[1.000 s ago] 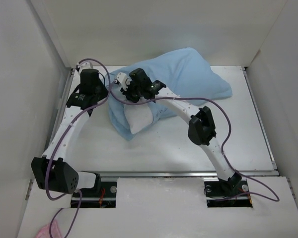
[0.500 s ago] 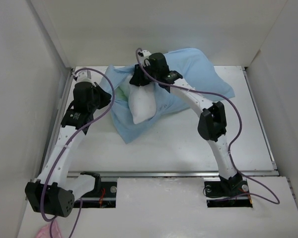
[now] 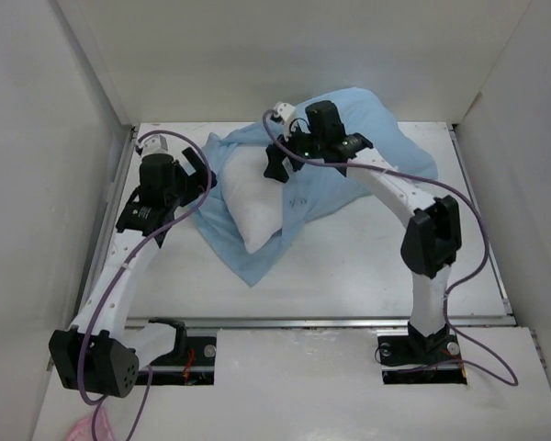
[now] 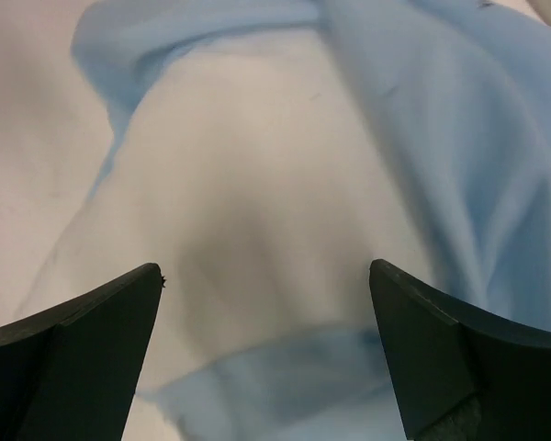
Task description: Put the pillow into the pillowcase
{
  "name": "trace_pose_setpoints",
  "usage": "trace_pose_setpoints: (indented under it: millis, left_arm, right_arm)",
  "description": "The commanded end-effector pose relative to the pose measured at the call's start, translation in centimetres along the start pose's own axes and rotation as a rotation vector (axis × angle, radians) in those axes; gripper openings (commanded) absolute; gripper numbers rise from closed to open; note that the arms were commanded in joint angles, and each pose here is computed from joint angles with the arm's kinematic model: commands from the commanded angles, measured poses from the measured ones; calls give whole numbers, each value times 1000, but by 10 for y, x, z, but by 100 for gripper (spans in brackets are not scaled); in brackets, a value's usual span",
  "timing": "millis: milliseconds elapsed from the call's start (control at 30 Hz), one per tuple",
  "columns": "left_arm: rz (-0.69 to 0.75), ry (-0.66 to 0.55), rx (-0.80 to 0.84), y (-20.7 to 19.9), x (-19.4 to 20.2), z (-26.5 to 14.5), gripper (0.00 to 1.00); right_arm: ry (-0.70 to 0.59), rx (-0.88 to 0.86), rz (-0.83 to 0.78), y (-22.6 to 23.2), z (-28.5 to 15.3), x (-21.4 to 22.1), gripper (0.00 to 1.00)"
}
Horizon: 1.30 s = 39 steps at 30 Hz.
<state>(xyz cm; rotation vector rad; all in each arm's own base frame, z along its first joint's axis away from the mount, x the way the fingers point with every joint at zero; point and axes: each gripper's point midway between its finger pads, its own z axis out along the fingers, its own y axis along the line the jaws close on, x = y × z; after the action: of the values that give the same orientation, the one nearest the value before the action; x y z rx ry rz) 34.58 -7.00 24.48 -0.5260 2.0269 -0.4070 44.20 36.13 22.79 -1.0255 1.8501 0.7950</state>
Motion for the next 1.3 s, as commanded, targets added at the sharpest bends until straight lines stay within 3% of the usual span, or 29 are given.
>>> trace_pose_setpoints:
  millis: [0, 133, 233, 467, 533, 600, 633, 667, 833, 867, 900, 1067, 1267]
  left_arm:
    - [-6, 75, -33, 17, 29, 4, 100]
    - [-53, 205, -62, 40, 81, 6, 100]
    - [-84, 258, -22, 43, 107, 9, 100]
    - [-95, 231, -1, 40, 104, 5, 100]
    - [-95, 227, 2, 40, 103, 2, 100]
    - [-93, 208, -5, 41, 99, 1, 100]
    - [-93, 215, -11, 42, 101, 0, 100]
    - [-93, 222, -17, 45, 104, 1, 100]
    - [-141, 158, -7, 39, 92, 14, 97]
    - [-158, 131, 16, 33, 85, 20, 95]
    - [-173, 106, 20, 31, 80, 25, 86]
    - [-239, 21, 123, -2, 55, 48, 68]
    - [-262, 16, 126, -29, 46, 91, 67]
  right_arm:
    - [138, 117, -383, 39, -37, 5, 100]
    - [362, 110, -485, 67, -38, 61, 100]
    - [444, 52, -498, 86, -19, 90, 100]
    - [439, 301, -494, 33, 42, 103, 100]
    - [419, 336, -484, 22, 52, 95, 79]
    - [364, 370, -420, 16, 56, 82, 43]
    - [328, 397, -389, 10, 52, 72, 0]
    - [195, 441, -363, 12, 44, 30, 0]
    - [-21, 356, -241, 21, 9, -46, 0]
    - [-56, 329, -221, 22, 0, -59, 0]
    - [-87, 317, -209, 24, -10, -74, 0]
    - [-150, 249, -122, 29, -28, -101, 0]
    - [-186, 195, -94, 29, -40, -119, 0]
